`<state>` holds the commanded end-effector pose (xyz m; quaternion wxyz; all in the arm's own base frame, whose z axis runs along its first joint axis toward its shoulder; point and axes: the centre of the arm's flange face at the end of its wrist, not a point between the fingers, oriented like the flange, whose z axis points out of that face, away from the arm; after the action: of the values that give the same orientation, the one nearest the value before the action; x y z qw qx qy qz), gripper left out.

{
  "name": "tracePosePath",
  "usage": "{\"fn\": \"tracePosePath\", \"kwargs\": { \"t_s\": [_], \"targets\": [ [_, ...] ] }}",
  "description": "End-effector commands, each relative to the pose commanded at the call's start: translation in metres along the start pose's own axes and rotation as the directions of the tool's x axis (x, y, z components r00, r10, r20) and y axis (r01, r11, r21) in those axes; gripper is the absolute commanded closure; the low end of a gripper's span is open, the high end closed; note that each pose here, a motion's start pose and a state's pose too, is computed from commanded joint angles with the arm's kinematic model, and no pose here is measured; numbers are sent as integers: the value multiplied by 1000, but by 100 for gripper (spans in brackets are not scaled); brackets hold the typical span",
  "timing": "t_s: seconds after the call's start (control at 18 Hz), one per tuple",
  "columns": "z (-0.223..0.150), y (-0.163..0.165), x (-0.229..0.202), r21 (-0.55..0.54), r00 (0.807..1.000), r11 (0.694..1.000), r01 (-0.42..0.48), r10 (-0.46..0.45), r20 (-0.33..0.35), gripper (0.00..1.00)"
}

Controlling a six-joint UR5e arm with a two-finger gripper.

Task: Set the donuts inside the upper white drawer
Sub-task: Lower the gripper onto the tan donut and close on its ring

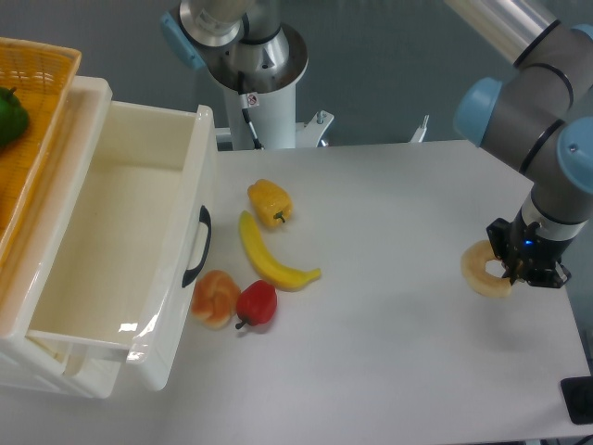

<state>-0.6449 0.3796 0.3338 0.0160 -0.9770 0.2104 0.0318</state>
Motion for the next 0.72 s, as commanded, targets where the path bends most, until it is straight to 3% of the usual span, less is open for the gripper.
{"fn": "tracePosePath", "kwargs": {
  "t_s": [0.33, 0.72],
  "targets": [
    [-5, -15, -1, -1, 1000, 1000, 17, -17, 10, 100],
    [-46, -97, 27, 32, 995, 996, 86, -87, 41, 100]
  ]
}}
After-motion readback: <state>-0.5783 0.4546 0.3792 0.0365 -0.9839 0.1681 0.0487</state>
